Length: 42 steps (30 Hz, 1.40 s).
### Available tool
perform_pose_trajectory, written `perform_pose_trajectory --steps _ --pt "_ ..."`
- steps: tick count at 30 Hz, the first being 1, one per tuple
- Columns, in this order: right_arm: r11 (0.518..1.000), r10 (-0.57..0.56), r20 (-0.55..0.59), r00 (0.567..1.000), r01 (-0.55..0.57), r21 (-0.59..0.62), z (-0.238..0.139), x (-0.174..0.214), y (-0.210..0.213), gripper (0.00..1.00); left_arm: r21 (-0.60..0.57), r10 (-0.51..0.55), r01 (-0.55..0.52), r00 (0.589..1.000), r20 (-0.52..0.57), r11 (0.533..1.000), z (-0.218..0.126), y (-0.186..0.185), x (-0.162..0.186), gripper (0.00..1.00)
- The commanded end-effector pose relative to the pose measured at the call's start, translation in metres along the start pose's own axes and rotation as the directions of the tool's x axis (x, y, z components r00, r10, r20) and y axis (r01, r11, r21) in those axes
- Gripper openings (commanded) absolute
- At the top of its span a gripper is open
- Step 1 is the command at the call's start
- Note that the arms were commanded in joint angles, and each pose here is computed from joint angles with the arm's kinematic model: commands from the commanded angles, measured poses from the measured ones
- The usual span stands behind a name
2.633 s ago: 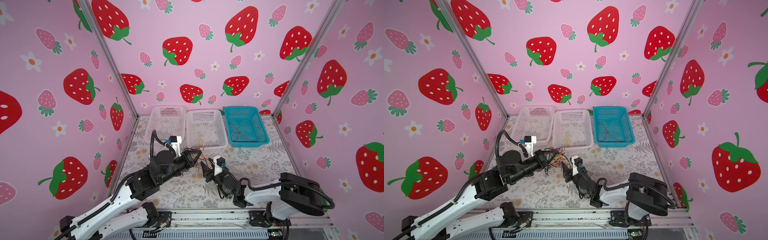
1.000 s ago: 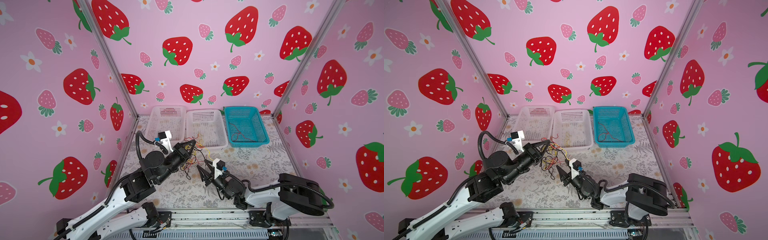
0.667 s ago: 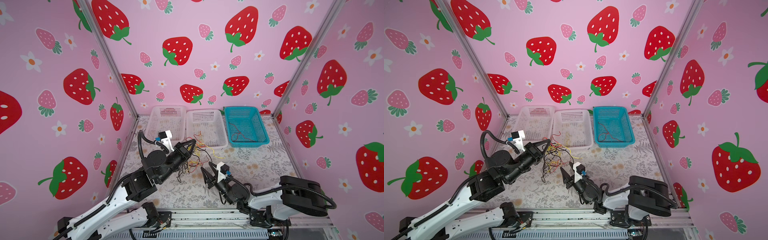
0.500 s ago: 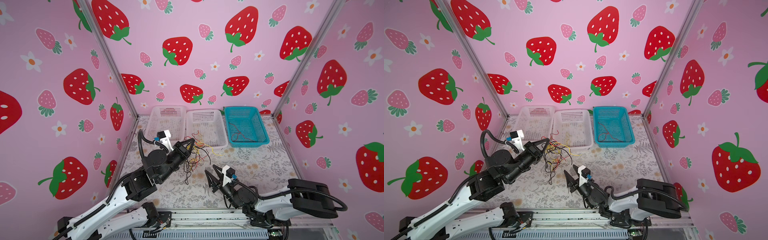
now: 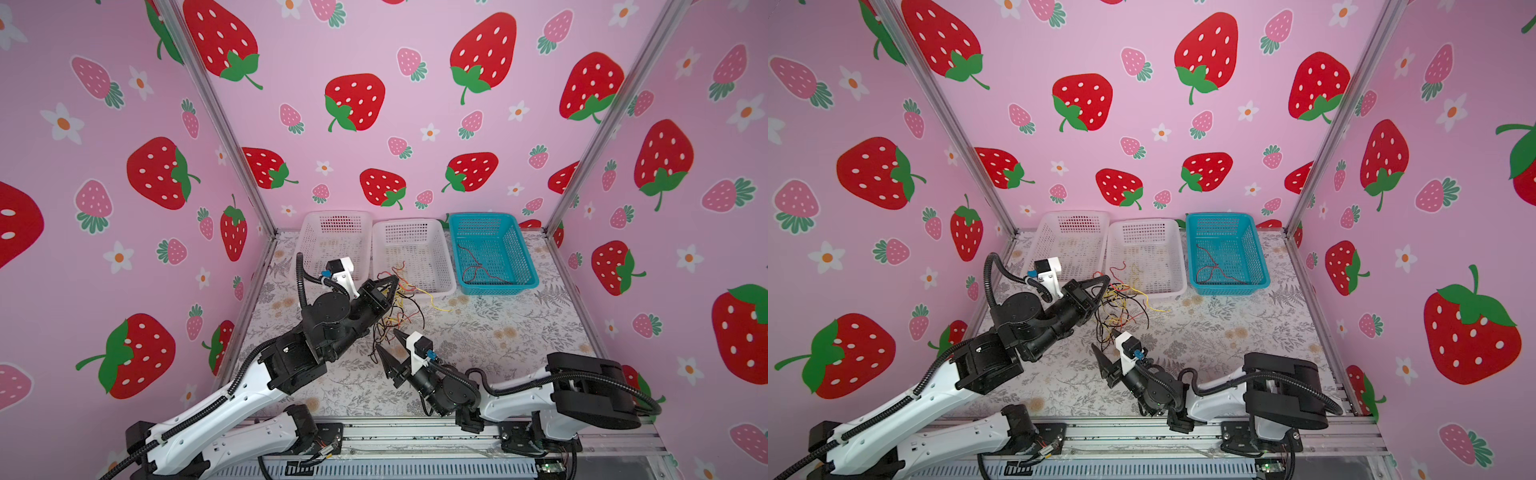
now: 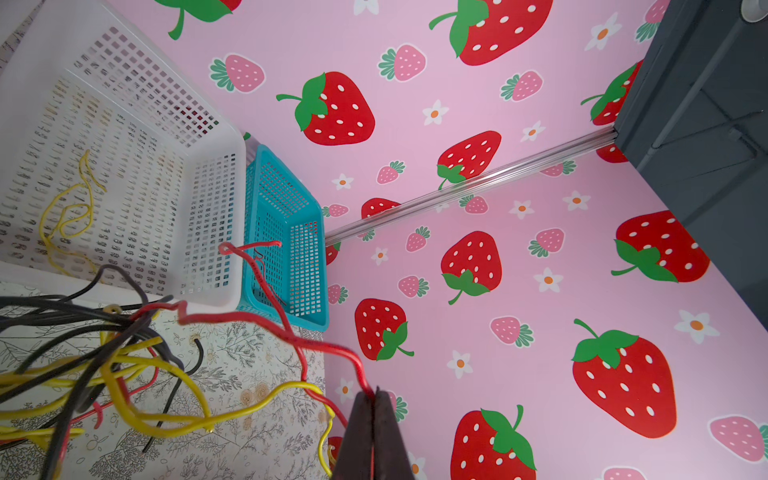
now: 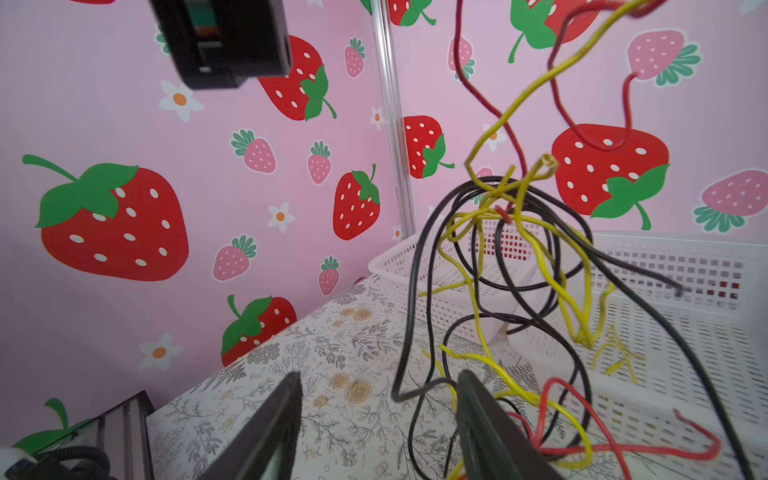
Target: Untangle the cables
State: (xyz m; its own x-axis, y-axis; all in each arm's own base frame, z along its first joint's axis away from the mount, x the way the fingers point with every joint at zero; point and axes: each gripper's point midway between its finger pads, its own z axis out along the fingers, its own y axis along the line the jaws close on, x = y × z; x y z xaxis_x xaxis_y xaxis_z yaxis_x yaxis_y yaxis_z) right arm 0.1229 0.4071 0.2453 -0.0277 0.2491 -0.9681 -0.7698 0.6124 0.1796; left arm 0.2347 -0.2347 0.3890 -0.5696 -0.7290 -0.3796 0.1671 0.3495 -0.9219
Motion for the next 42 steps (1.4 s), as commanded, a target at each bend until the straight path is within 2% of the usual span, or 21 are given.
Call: perform_pose_trajectory --steps 1,6,11,14,15,19,23,26,30,37,42 --pt "1.000 -0.004 -0.005 1.000 0.004 -0.002 0.012 0.002 0.000 0.61 0.097 -0.053 0.048 0.998 0.044 0.994 -0.011 -0.032 -0.017 0.00" --pt "1.000 -0.021 -0.001 1.000 0.021 0.022 0.029 -0.001 0.002 0.61 0.092 -0.063 0.059 0.997 0.041 0.994 -0.008 -0.027 -0.015 0.00" --pt "0.993 0.018 -0.010 1.000 -0.016 0.114 0.047 0.010 -0.025 0.58 0.101 -0.066 0.064 0.997 0.026 0.993 -0.006 -0.031 -0.012 0.00" --pt "0.986 0.022 0.006 1.000 -0.023 0.165 0.055 0.007 -0.045 0.53 0.101 -0.066 0.064 0.998 0.024 0.993 -0.007 -0.030 -0.011 0.00" --pt "0.985 0.021 0.008 1.000 -0.022 0.169 0.058 0.007 -0.048 0.49 0.099 -0.067 0.064 0.997 0.025 0.993 -0.008 -0.029 -0.012 0.00" --pt "0.987 0.007 -0.002 1.000 -0.007 0.162 0.062 0.008 -0.054 0.15 0.097 -0.072 0.069 0.997 0.032 0.993 -0.013 -0.025 -0.013 0.00" --pt "0.986 -0.005 -0.026 1.000 0.010 0.168 0.054 0.014 -0.060 0.00 0.094 -0.058 0.052 0.997 0.054 0.994 -0.021 -0.025 -0.020 0.00" --pt "0.983 0.023 -0.058 0.998 -0.012 0.183 0.036 0.027 -0.071 0.00 0.086 -0.024 0.018 0.997 0.073 0.996 -0.029 -0.027 -0.027 0.00" --pt "0.962 0.082 -0.108 0.991 -0.050 0.269 -0.001 0.051 -0.103 0.00 0.050 0.052 -0.057 0.994 0.098 0.997 -0.043 -0.028 -0.037 0.00" --pt "0.897 0.168 -0.162 0.973 -0.082 0.435 -0.069 0.080 -0.157 0.00 -0.025 0.181 -0.180 0.973 0.144 0.983 -0.072 -0.020 -0.058 0.00" --pt "0.846 0.208 -0.160 0.965 -0.095 0.525 -0.105 0.084 -0.185 0.00 -0.061 0.235 -0.230 0.964 0.120 0.971 -0.084 -0.011 -0.061 0.00"
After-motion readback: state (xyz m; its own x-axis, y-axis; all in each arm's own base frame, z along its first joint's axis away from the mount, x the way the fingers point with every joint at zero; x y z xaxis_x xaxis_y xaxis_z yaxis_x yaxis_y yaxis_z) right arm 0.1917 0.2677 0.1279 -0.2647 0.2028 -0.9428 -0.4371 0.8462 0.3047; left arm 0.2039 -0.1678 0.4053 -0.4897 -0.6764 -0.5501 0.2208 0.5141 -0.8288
